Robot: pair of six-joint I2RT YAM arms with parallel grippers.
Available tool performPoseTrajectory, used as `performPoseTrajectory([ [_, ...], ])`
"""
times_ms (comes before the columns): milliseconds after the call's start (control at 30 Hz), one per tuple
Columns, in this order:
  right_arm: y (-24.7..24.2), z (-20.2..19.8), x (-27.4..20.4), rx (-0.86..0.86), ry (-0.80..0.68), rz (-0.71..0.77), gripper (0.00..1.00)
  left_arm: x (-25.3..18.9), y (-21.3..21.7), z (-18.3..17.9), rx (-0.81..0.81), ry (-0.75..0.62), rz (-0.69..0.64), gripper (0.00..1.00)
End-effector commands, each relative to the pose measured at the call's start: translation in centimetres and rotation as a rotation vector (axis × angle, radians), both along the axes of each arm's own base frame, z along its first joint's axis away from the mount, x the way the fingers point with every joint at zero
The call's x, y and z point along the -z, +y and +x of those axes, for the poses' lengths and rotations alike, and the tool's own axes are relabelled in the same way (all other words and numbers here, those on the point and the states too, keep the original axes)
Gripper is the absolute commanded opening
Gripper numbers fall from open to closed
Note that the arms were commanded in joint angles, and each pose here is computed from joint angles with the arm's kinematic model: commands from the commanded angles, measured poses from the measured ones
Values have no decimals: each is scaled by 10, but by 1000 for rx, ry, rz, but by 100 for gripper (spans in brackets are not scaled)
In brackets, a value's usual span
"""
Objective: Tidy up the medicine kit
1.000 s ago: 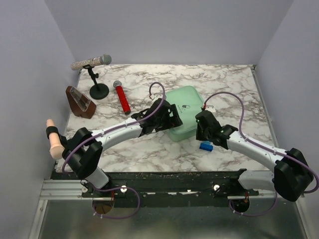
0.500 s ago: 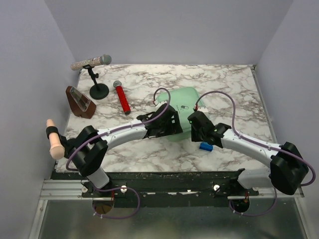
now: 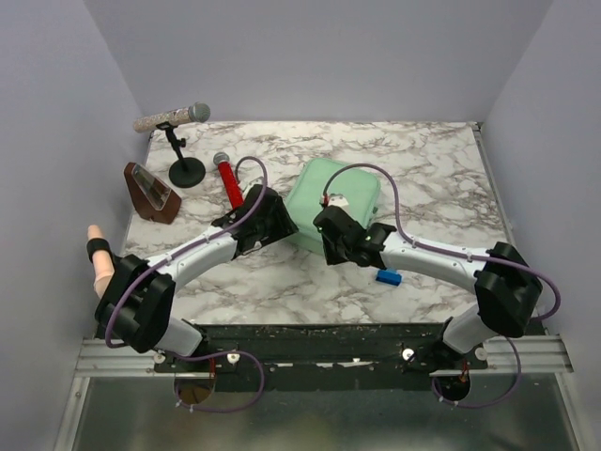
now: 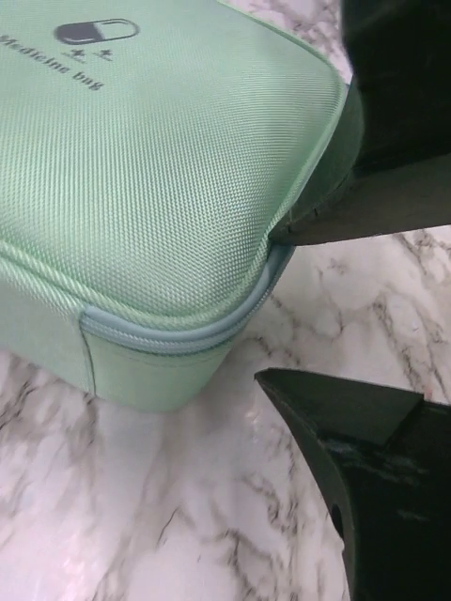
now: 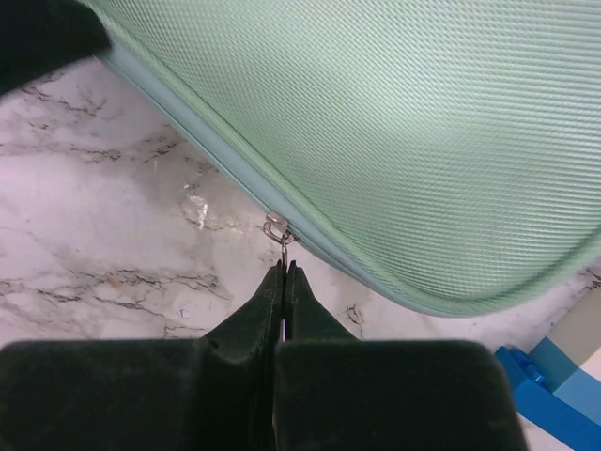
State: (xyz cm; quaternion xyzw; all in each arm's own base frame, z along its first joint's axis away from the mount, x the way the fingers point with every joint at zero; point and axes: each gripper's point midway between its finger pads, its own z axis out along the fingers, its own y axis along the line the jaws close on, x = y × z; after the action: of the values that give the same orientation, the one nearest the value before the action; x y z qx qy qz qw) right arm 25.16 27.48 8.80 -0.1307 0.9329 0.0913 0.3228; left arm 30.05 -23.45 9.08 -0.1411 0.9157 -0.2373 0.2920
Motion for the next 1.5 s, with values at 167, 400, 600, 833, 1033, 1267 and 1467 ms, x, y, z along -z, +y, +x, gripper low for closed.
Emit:
performPoseTrajectory([
  [167, -45, -19, 17, 24, -3, -136, 1, 55, 65, 4, -79, 101, 203, 33],
  [400, -84, -35, 27, 74, -7, -193, 1, 56, 66, 26, -91, 105, 202, 33],
  [600, -96, -32, 27, 108, -6, -200, 1, 49, 73, 44, -112, 99, 208, 39],
  [833, -87, -27, 18, 74, -13, -189, 1, 15, 53, 22, -88, 52, 56, 82],
  [1033, -81, -24, 12, 53, -22, -186, 1, -32, 6, -16, -38, -38, -56, 99],
  [1267, -65, -22, 6, 21, -24, -164, 1, -42, -54, -9, 18, -68, -126, 99],
  [1467, -49, -24, 2, -26, -32, -159, 1, -12, -71, 4, 71, -7, -35, 99],
])
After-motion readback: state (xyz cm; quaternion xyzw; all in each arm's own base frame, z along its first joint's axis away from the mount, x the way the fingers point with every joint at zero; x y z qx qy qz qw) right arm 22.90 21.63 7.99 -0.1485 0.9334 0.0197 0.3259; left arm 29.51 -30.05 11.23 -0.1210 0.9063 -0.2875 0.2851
